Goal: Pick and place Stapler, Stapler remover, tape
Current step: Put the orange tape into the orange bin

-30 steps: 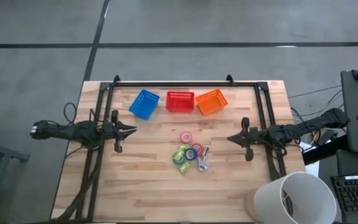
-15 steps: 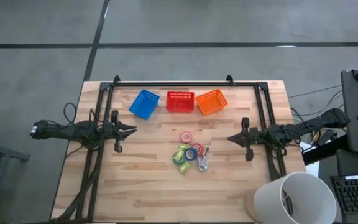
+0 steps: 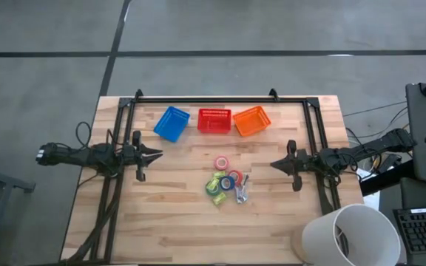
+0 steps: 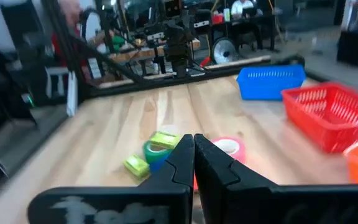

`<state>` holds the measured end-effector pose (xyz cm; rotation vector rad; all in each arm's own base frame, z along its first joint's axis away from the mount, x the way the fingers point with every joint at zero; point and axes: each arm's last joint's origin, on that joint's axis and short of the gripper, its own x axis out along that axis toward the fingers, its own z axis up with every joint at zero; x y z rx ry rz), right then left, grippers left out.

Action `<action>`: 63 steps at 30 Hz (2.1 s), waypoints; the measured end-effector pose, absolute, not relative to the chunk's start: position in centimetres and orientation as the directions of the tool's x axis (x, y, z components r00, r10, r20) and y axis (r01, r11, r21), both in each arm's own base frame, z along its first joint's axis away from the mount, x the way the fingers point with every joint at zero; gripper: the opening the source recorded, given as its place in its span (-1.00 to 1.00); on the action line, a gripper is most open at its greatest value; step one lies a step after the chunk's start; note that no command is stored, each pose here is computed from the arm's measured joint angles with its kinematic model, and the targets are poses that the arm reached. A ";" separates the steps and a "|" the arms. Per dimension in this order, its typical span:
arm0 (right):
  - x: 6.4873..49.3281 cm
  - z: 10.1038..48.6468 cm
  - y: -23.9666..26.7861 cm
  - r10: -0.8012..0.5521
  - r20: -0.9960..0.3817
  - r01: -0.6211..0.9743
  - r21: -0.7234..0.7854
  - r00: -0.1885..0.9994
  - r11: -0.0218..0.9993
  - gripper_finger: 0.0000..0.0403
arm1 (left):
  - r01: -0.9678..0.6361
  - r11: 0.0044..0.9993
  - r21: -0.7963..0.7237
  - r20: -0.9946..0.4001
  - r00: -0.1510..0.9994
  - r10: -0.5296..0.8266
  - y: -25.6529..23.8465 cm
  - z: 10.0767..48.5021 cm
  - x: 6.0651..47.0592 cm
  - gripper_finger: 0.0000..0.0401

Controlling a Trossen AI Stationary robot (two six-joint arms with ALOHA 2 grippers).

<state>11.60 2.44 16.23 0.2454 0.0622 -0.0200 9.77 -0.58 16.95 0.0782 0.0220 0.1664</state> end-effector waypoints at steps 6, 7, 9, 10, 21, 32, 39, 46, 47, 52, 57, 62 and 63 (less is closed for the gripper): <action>11.5 18.2 2.4 -0.029 0.134 -0.023 0.373 0.991 0.927 -0.96 | -0.165 0.983 0.080 -0.016 0.986 0.167 -0.6 16.9 9.8 -0.75; 11.5 18.5 2.4 -0.031 0.164 -0.039 0.404 0.986 0.914 -0.96 | -0.165 0.983 0.080 -0.015 0.986 0.167 -0.6 17.0 9.8 -0.75; 11.4 18.9 2.3 -0.034 0.205 -0.064 0.455 0.978 0.888 -0.96 | -0.165 0.983 0.080 -0.016 0.986 0.167 -0.6 16.9 9.8 -0.75; 11.4 19.0 2.3 -0.036 0.212 -0.069 0.469 0.977 0.881 -0.96 | -0.165 0.983 0.080 -0.015 0.986 0.166 -0.6 17.0 9.8 -0.75; 11.5 18.9 2.0 -0.167 0.197 0.027 0.565 0.966 0.824 -0.96 | -0.165 0.983 0.080 -0.016 0.986 0.167 -0.6 16.9 9.8 -0.75; 13.1 17.9 2.7 -0.092 0.115 0.029 0.463 0.989 0.886 -0.96 | -0.165 0.983 0.080 -0.016 0.986 0.167 -0.6 16.9 9.8 -0.75; 16.0 19.1 3.2 -0.165 -0.005 0.159 0.308 0.986 0.938 -0.94 | -0.165 0.983 0.080 -0.016 0.986 0.167 -0.6 16.9 9.8 -0.75; 21.7 20.1 4.0 -0.215 -0.186 0.244 0.150 0.959 0.958 -0.61 | -0.165 0.983 0.080 -0.015 0.986 0.167 -0.6 16.9 9.8 -0.75; 22.6 20.2 4.1 -0.221 -0.209 0.252 0.138 0.953 0.958 -0.55 | -0.165 0.983 0.080 -0.015 0.986 0.167 -0.6 16.9 9.8 -0.75; 26.2 21.0 4.4 -0.288 -0.371 0.341 0.085 0.883 0.936 -0.20 | -0.165 0.983 0.080 -0.016 0.986 0.167 -0.6 16.9 9.8 -0.75; 28.9 20.3 4.6 -0.414 -0.536 0.470 -0.035 0.736 0.882 0.04 | -0.165 0.983 0.079 -0.014 0.986 0.167 -0.6 17.0 9.8 -0.75; 30.9 19.4 5.1 -0.429 -0.613 0.499 -0.064 0.664 0.864 0.12 | -0.165 0.983 0.079 -0.012 0.986 0.167 -0.6 17.0 9.8 -0.75; 31.3 19.3 5.2 -0.430 -0.623 0.501 -0.071 0.653 0.863 0.13 | -0.165 0.983 0.078 -0.011 0.986 0.167 -0.6 17.0 9.8 -0.75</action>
